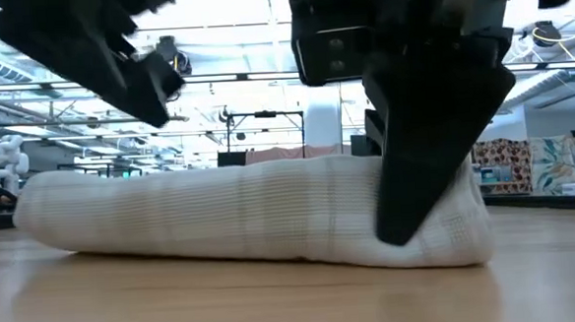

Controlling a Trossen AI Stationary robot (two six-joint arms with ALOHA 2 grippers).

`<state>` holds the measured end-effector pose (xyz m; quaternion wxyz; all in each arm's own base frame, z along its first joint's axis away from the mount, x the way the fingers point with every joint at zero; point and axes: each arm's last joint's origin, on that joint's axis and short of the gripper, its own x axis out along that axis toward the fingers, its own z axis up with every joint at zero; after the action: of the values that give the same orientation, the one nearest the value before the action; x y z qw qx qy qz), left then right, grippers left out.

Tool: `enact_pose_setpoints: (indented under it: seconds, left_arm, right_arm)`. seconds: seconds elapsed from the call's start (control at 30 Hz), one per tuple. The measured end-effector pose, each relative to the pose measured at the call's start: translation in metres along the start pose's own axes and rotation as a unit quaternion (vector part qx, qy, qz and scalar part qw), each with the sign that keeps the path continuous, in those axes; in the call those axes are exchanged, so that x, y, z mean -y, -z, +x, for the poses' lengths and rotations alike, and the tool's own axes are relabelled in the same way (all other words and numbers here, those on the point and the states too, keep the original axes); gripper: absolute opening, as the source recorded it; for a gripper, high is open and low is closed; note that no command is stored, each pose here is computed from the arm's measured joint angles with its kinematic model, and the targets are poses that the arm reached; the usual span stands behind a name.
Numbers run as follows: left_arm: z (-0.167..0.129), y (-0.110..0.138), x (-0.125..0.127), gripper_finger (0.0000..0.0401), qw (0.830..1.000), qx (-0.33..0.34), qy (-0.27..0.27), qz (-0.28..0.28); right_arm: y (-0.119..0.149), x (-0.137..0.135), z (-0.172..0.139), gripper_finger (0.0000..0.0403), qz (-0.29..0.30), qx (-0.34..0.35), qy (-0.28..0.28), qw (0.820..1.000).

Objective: Roll towel
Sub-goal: Roll the towel

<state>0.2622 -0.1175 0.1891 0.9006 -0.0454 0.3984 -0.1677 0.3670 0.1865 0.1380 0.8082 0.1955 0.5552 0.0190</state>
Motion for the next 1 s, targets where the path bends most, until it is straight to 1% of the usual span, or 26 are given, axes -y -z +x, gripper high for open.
enact_pose_setpoints:
  seconds: [0.1,0.2,0.27,0.33,0.4,0.53,0.67,0.77,0.83,0.9,1.0]
  left_arm:
    - [0.003,0.008,0.032,0.0208,0.997,0.021,-0.036,0.07]
    - [0.011,0.022,0.058,0.0208,0.986,0.029,-0.089,0.138]
    - [0.014,0.031,0.072,0.0208,0.979,0.037,-0.114,0.164]
    - [0.018,0.038,0.084,0.0208,0.974,0.046,-0.125,0.18]
    - [0.024,0.047,0.091,0.0208,0.967,0.037,-0.138,0.209]
    - [0.036,0.058,0.095,0.0209,0.955,0.02,-0.151,0.256]
    - [0.045,0.064,0.09,0.0209,0.946,0.008,-0.183,0.269]
    - [0.05,0.064,0.085,0.0209,0.942,-0.004,-0.188,0.278]
    - [0.053,0.064,0.081,0.0207,0.944,-0.015,-0.177,0.277]
    - [0.055,0.063,0.076,0.0197,0.949,-0.026,-0.164,0.267]
    - [0.057,0.059,0.067,0.0158,0.96,-0.033,-0.15,0.236]
  right_arm:
    - [0.0,-0.001,0.001,0.002,0.028,-0.002,-0.014,1.0]
    - [0.0,-0.005,0.001,0.0021,0.033,-0.007,-0.033,0.999]
    - [0.002,-0.007,0.002,0.0021,0.039,-0.012,-0.036,0.999]
    - [0.003,-0.008,0.002,0.0022,0.039,-0.013,-0.036,0.999]
    - [0.005,-0.009,0.002,0.0022,0.037,-0.013,-0.036,0.999]
    - [0.007,-0.011,0.002,0.0022,0.031,-0.014,-0.036,0.999]
    - [0.007,-0.011,0.002,0.0022,0.03,-0.015,-0.037,0.999]
    - [0.007,-0.011,0.002,0.0022,0.03,-0.015,-0.037,0.999]
    - [0.007,-0.011,0.002,0.0022,0.028,-0.015,-0.037,0.999]
    - [0.007,-0.011,0.002,0.0022,0.028,-0.015,-0.037,0.999]
    - [0.007,-0.011,0.002,0.0022,0.027,-0.014,-0.036,0.999]
